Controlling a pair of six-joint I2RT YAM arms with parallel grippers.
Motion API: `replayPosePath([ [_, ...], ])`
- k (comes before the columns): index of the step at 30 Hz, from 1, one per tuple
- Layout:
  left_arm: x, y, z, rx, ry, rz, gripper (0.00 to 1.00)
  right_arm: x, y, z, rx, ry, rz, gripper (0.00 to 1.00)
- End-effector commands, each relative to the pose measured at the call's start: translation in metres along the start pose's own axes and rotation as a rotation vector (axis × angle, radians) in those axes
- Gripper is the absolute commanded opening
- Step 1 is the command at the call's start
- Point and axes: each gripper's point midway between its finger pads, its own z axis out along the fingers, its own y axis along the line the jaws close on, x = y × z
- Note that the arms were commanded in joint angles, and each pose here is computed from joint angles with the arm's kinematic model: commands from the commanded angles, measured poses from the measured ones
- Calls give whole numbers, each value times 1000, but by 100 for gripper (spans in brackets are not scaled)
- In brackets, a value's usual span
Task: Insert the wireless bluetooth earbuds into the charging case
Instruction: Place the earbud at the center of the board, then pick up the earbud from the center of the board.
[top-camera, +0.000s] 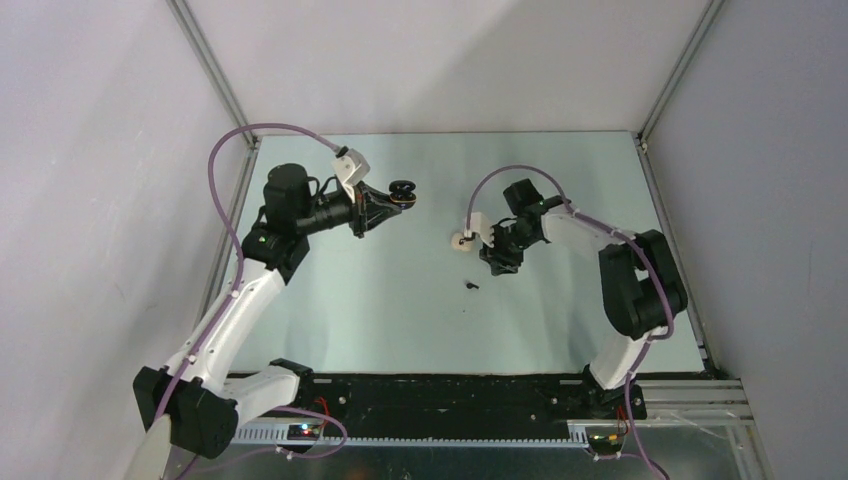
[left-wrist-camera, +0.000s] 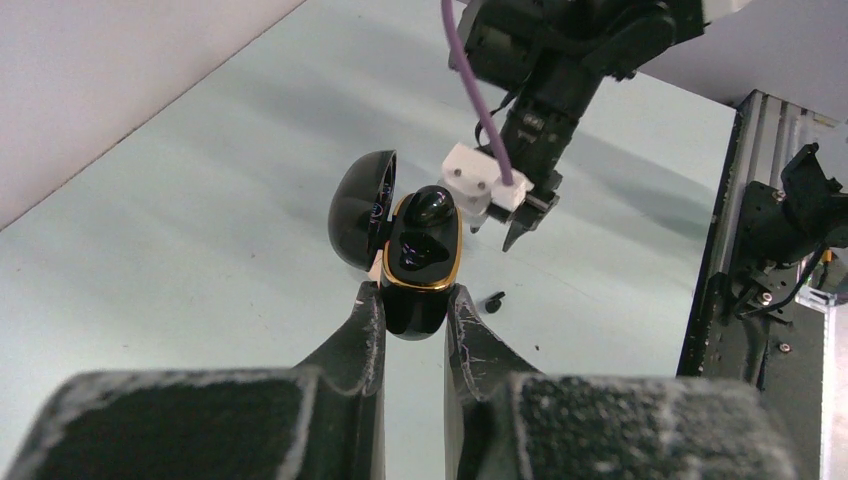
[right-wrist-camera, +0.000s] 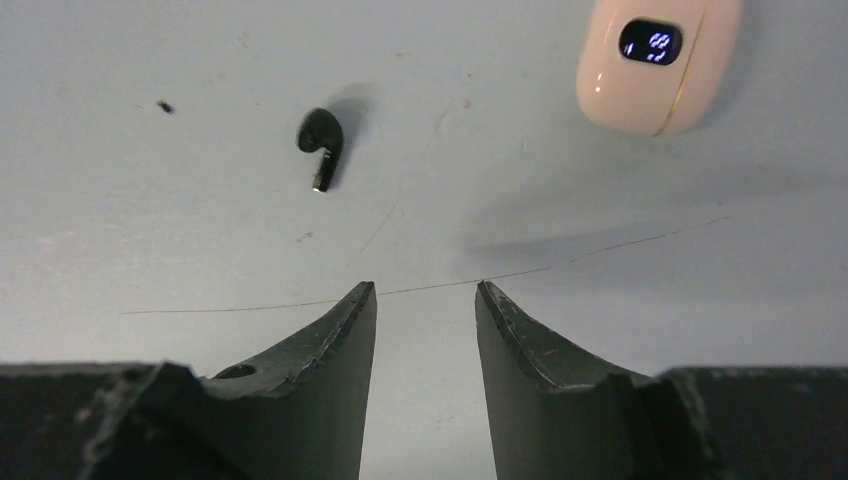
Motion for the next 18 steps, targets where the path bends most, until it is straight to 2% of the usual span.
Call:
replayPosePath([
  [1, -11, 1, 0, 4, -38, 5, 0, -44, 9, -36, 10, -123, -21, 44],
  [5, -9, 1, 0, 3, -36, -9, 0, -55, 30, -29, -48, -103, -136, 39],
  [8, -10, 1, -1, -3, -38, -19, 0, -58, 34, -15, -53, -56, -159, 35],
  [12, -8, 2, -5, -21, -40, -42, 0, -57, 41, 6, -81, 6, -86, 35],
  [18, -5, 0, -11, -39, -40, -45, 0, -56, 40, 24, -7, 110, 68, 33],
])
